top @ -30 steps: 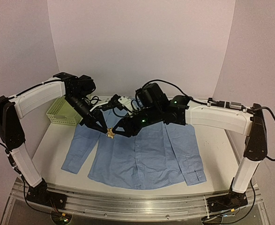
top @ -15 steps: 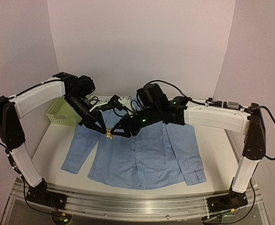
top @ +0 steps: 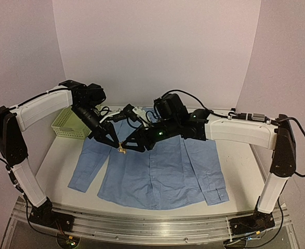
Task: Pin the brooch onto the clothing
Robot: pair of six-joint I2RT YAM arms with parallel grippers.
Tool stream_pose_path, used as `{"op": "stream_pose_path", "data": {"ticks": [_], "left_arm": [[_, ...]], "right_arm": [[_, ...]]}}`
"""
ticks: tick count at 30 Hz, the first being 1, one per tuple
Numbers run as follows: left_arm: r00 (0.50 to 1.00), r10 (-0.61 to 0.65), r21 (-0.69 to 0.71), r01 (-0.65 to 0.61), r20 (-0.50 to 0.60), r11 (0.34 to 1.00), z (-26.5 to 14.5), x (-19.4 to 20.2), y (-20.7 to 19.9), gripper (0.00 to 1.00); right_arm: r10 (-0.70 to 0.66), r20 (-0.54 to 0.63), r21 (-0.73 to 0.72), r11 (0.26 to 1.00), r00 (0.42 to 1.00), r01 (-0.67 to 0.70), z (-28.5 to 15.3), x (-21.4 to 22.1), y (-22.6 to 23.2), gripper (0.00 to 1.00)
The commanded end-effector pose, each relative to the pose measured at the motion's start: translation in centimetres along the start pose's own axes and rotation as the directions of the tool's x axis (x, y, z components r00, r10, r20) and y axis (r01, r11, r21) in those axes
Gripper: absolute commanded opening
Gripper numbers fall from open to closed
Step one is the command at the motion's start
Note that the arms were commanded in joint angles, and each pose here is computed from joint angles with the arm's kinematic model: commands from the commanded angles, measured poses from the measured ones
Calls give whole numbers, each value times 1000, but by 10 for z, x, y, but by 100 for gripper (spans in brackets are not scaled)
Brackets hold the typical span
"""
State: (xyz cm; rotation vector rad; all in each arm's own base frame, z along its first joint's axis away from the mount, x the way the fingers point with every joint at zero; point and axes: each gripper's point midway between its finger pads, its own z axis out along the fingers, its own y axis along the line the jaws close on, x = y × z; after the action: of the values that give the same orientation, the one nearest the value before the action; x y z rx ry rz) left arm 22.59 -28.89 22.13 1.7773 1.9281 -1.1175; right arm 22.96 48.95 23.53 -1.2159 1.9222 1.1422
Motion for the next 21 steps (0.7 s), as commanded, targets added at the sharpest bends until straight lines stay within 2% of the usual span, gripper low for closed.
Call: {"op": "stream_pose_path", "data": {"ticks": [1,3,8,15,17,21], "left_arm": [[991,67,6,-68,113,998,-14,-31,-11,0],[990,57,7,-59,125,998,-15,-32,-10,0],[985,21,29,-27,170,999,-18,-37,-9,0],[986,34,21,-38,163,999,-15,-35,-6,0],[986,37,22,-41,164,999,-16,-37,-6,0],[983,48,18,-52,178,998,-19,-42,-7,0]], "right_arm": [[31,-15,-18,999,999,-31,2,12,3,48],[43,23,-24,999,999,-42,-5,8,3,49],[63,219,-36,998,974,-57,-39,-18,7,57],[57,271,-51,998,961,-45,-53,-33,16,65],[55,277,-27,998,959,-49,-52,-34,12,64],[61,280,4,998,958,-64,-45,-36,2,54]]}}
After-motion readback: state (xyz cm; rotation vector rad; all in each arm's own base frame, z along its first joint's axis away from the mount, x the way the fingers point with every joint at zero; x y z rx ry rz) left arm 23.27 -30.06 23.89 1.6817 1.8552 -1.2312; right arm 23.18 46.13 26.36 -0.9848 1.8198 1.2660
